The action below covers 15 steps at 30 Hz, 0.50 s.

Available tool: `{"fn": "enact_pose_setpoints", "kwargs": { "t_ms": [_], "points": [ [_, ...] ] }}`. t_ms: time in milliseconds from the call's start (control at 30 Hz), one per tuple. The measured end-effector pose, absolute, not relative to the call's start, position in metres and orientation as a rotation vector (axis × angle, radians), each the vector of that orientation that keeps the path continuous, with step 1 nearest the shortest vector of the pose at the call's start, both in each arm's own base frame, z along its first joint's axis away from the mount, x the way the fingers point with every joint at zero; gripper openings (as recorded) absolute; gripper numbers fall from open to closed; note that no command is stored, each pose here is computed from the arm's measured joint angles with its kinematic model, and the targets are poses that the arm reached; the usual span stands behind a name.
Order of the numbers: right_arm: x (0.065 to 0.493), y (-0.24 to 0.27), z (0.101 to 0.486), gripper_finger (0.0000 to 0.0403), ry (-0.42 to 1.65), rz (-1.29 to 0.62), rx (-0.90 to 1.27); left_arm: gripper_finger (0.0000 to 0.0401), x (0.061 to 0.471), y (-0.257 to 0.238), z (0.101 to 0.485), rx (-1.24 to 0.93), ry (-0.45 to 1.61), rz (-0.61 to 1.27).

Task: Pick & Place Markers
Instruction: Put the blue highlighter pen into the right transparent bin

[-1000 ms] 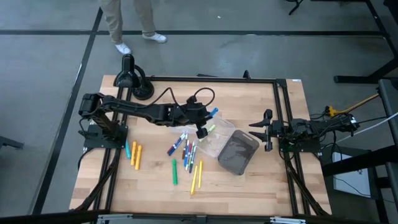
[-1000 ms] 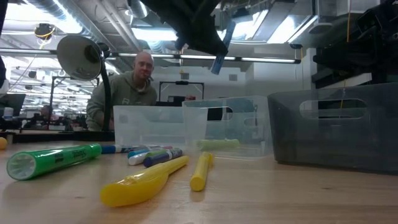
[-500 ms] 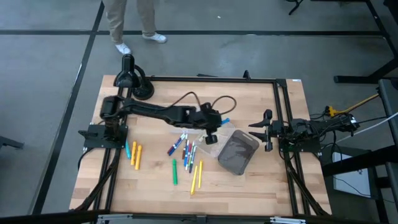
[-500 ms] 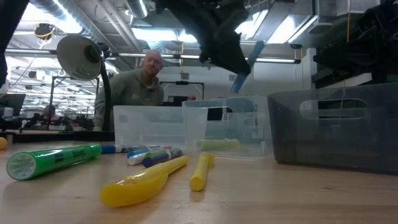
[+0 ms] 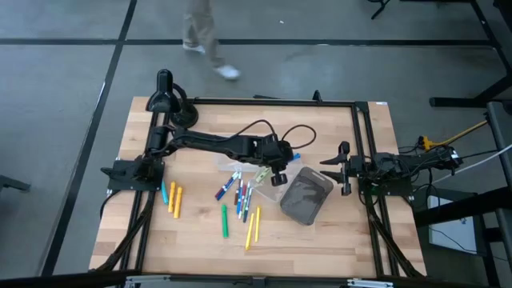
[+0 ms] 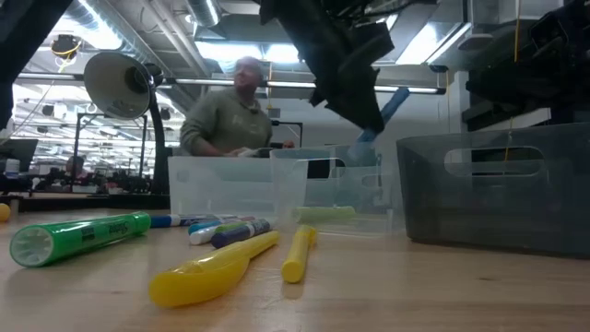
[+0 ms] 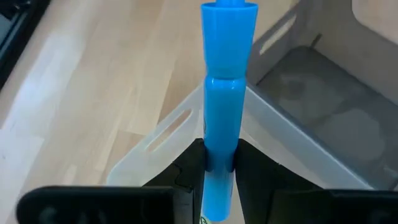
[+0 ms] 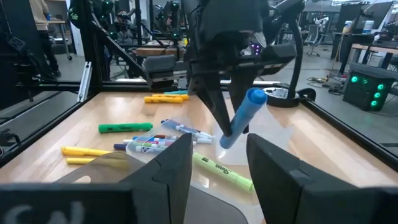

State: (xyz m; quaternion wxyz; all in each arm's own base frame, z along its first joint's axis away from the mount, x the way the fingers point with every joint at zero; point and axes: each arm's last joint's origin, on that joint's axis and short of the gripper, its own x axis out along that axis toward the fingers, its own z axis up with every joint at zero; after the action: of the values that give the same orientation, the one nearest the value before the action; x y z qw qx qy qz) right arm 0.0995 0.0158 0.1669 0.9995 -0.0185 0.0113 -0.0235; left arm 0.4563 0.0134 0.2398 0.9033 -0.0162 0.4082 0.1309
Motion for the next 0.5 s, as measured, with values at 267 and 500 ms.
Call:
{"fn": "enact_pose_setpoints", "kwargs": {
  "t_ms": [267,500],
  "points": [
    [0.0995,0.0158,0.1669,0.0152,0.023,-0.047,-0.037,0.0065,0.4524,0.0133,0.2359,-0.104,0.887,0.309],
    [0.0995,0.0158,0.1669,0.0152,0.023,-0.047,-0.037,0.0065,0.4497,0.0133,0.2339,-0.180,0.907,0.352]
  ]
}}
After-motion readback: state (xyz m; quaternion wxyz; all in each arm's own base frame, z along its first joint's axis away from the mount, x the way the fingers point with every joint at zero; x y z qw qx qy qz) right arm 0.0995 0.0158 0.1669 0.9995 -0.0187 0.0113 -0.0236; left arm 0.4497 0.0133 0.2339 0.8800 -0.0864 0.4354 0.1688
